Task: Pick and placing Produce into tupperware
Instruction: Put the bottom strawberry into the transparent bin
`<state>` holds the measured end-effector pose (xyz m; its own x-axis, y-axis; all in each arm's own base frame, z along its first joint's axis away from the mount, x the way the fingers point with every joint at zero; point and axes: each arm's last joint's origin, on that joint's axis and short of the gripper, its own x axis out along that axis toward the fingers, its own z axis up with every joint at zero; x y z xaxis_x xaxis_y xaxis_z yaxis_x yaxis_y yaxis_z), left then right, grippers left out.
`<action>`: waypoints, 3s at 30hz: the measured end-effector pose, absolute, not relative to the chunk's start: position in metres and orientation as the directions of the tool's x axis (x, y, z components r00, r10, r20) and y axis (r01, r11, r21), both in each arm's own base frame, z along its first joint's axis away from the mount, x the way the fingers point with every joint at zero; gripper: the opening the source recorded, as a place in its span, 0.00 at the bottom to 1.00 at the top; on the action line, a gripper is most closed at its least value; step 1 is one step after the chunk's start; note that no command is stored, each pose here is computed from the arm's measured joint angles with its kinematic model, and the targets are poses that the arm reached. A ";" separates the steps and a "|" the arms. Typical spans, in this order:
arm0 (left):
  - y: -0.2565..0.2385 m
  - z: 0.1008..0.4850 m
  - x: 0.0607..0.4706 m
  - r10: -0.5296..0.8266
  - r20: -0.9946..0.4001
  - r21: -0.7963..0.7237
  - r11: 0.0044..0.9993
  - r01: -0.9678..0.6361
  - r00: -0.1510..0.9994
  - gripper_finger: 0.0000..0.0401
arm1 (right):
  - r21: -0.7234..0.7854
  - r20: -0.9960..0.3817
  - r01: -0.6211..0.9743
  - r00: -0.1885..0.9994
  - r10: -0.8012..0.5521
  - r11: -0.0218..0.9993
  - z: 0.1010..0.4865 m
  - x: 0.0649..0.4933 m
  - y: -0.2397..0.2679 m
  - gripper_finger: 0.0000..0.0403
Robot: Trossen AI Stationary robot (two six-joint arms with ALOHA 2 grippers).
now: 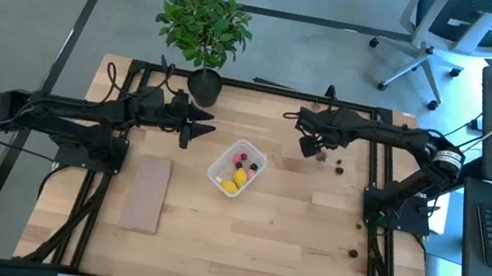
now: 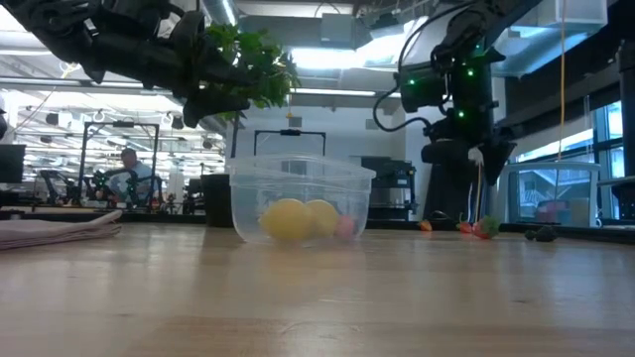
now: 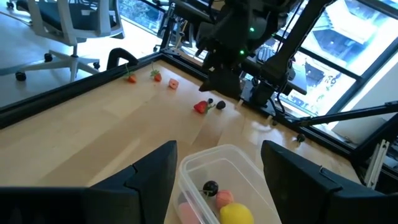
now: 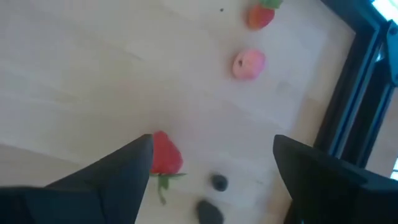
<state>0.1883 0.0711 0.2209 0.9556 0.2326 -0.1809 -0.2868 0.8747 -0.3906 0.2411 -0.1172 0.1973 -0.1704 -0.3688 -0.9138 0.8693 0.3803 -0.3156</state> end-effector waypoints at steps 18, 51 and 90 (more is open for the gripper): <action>0.071 0.220 0.188 0.233 -0.185 -0.391 0.874 -0.289 0.955 0.56 | -0.122 -0.966 0.917 -0.021 -0.259 0.380 0.144 0.229 -0.111 0.83; 0.071 0.221 0.188 0.233 -0.185 -0.390 0.874 -0.289 0.955 0.56 | 0.002 -0.975 0.885 0.104 -0.194 0.465 0.137 0.236 -0.106 0.32; 0.071 0.219 0.188 0.232 -0.195 -0.391 0.873 -0.293 0.953 0.56 | 0.234 -0.842 0.467 0.536 -0.063 0.853 0.195 0.381 -0.031 0.34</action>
